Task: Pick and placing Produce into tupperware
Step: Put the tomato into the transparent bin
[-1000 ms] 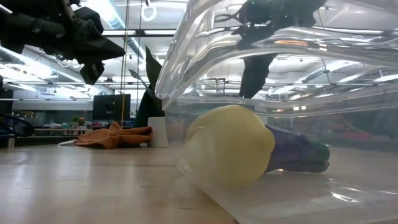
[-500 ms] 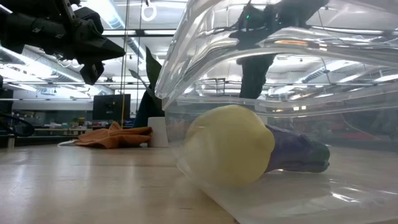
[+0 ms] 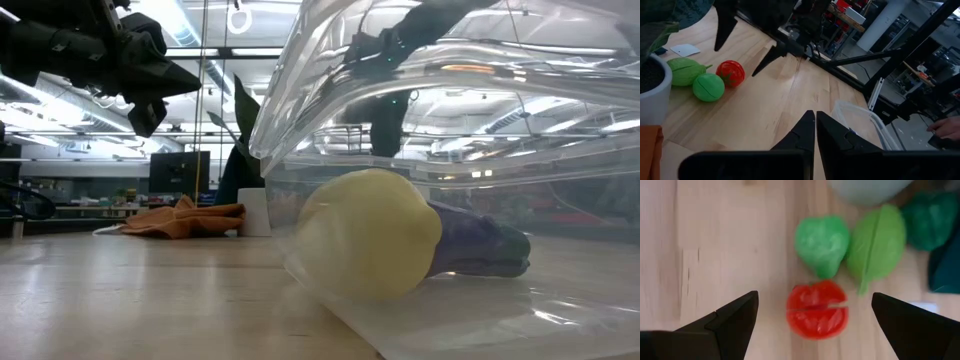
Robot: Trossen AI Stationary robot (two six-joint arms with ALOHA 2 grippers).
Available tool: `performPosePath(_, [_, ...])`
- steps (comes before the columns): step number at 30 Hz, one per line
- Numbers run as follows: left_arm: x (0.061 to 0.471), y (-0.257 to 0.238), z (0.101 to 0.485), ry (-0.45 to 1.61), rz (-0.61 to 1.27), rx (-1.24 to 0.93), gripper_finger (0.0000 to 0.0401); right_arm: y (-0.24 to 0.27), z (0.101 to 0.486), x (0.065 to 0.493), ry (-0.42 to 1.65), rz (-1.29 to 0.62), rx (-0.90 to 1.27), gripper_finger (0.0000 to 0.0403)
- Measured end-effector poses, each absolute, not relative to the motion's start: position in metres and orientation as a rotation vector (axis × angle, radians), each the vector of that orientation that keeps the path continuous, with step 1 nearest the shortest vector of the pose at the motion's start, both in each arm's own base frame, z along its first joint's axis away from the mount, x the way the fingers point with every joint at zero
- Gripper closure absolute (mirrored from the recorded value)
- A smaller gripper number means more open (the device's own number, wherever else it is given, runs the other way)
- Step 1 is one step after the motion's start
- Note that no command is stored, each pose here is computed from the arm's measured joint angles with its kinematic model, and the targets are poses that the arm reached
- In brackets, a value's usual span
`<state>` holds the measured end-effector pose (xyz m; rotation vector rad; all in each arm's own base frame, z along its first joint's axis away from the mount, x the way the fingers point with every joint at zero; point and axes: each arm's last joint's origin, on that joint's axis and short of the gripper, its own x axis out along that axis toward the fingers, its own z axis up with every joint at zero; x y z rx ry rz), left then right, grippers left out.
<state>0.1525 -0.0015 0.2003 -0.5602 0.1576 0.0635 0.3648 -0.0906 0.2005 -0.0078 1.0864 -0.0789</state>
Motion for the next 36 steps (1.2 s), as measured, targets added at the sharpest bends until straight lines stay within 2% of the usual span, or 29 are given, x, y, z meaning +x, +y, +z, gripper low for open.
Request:
performPosePath(11, [0.152, -0.002, 0.200, 0.163, 0.065, -0.558, 0.0389, -0.094, 0.182, 0.368, 1.133, -0.094, -0.051, 0.0052])
performPosePath(19, [0.152, -0.002, 0.199, 0.169, 0.067, -0.558, 0.0377, -0.096, 0.171, 0.369, 1.174, -0.087, -0.047, 0.0053])
performPosePath(29, [0.152, -0.002, 0.199, 0.174, 0.068, -0.557, 0.0389, -0.095, 0.168, 0.370, 1.175, -0.071, -0.042, 0.0053])
performPosePath(36, [0.152, -0.002, 0.199, 0.175, 0.068, -0.557, 0.0378, -0.093, 0.157, 0.374, 1.178, -0.053, -0.039, 0.0053])
